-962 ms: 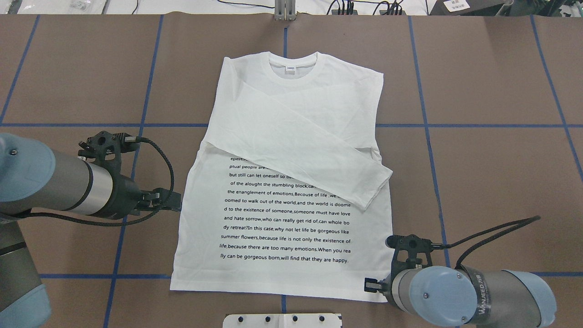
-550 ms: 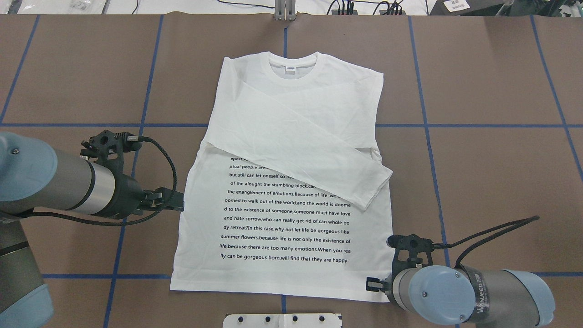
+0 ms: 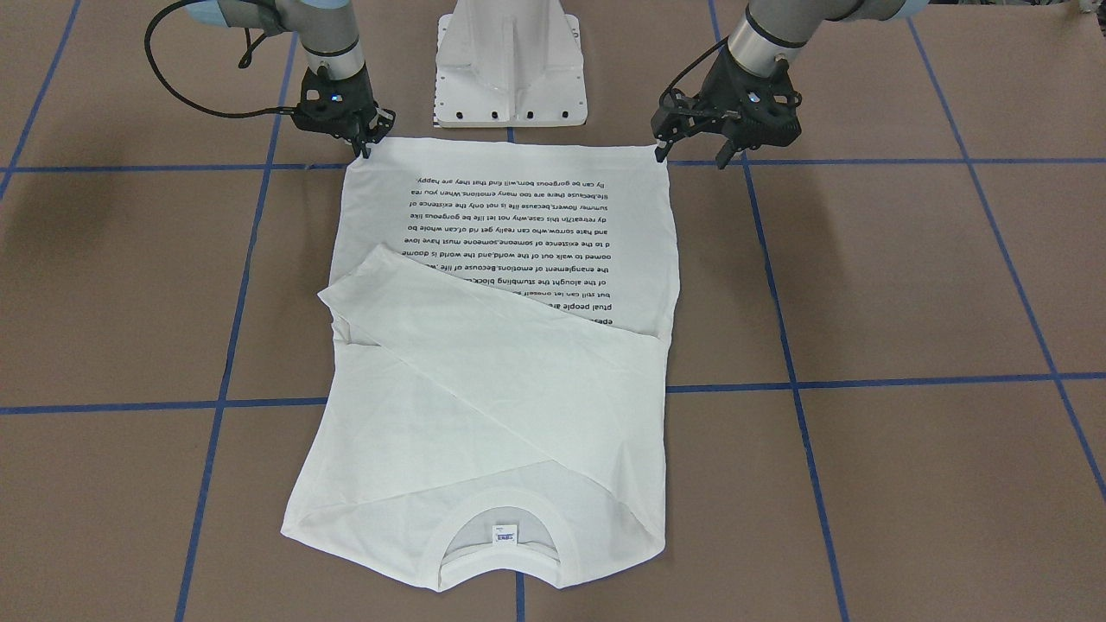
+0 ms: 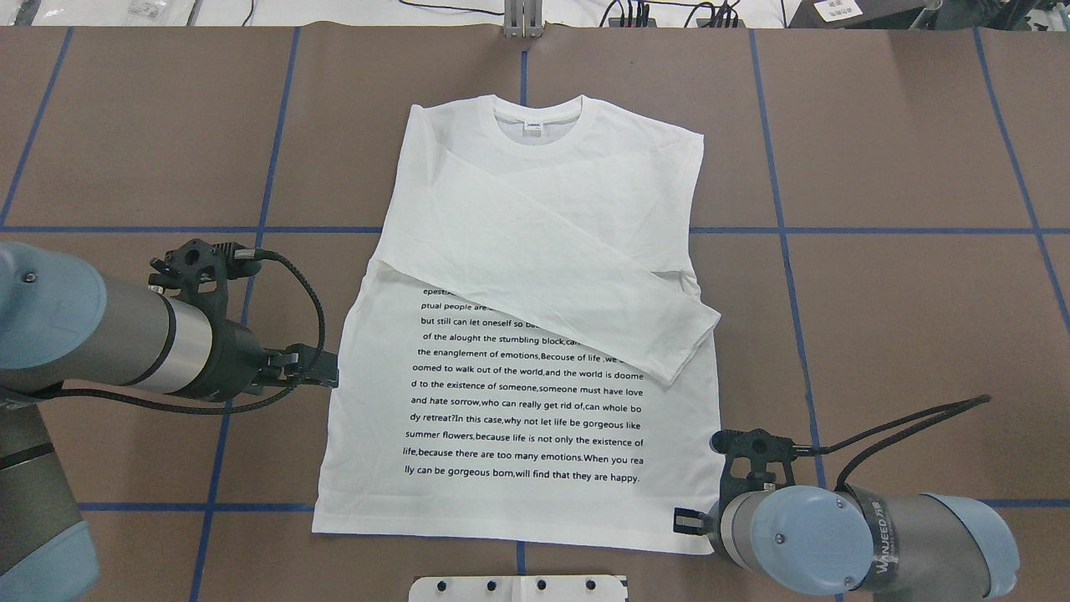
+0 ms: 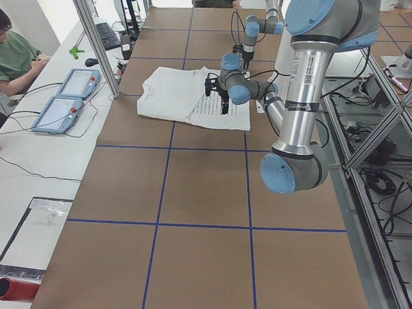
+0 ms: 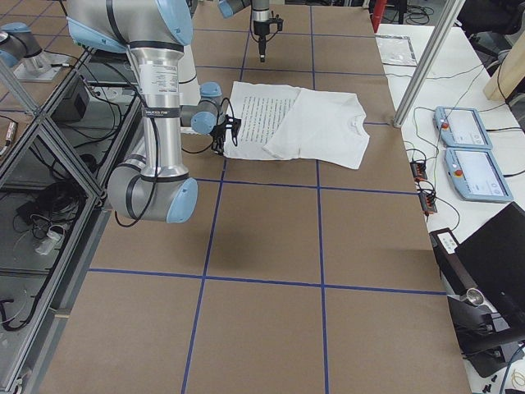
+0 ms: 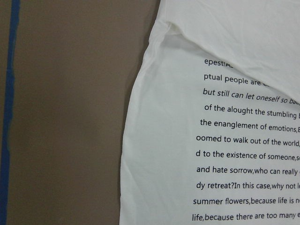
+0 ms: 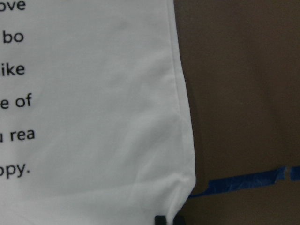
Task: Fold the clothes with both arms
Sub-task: 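Lower both grippers onto the hem corners nearest the robot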
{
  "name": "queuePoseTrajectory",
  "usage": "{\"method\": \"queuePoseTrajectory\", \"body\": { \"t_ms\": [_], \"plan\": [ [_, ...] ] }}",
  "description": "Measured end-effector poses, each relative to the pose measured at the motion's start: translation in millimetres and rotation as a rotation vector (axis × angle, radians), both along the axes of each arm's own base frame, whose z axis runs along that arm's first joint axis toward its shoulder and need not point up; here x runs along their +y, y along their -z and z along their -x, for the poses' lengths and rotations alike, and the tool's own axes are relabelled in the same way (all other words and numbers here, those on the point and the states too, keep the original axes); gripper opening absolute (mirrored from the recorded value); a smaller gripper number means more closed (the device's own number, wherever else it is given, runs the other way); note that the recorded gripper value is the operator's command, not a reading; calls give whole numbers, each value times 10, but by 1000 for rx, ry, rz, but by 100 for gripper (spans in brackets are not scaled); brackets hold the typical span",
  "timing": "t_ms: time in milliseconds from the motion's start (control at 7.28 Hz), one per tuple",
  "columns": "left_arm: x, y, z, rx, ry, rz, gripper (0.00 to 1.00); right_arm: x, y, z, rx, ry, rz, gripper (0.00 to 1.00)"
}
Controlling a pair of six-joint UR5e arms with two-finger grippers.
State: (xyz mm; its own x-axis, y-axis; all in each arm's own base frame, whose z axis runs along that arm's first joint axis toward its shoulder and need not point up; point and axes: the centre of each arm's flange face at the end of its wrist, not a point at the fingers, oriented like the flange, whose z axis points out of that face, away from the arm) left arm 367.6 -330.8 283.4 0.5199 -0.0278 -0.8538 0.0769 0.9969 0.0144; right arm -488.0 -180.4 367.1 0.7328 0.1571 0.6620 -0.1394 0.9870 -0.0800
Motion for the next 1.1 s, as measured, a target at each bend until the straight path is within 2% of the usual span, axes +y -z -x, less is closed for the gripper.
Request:
{"method": "queuePoseTrajectory", "body": {
  "t_ms": [275, 550, 825, 962, 1099],
  "plan": [
    [4, -19, -10, -3, 7, 15, 99, -10, 85, -32, -19, -11, -3, 0],
    [168, -47, -156, -6, 20, 84, 99, -55, 237, -112, -52, -29, -9, 0],
    [615, -110, -540, -22, 48, 173, 95, -110, 341, -188, -75, -43, -12, 0],
    [881, -147, -746, -29, 61, 211, 88, -127, 367, -200, -81, -47, -13, 0],
    [1077, -230, -926, -48, 78, 234, 87, -136, 379, -202, -84, -48, -13, 0]
  ]
}}
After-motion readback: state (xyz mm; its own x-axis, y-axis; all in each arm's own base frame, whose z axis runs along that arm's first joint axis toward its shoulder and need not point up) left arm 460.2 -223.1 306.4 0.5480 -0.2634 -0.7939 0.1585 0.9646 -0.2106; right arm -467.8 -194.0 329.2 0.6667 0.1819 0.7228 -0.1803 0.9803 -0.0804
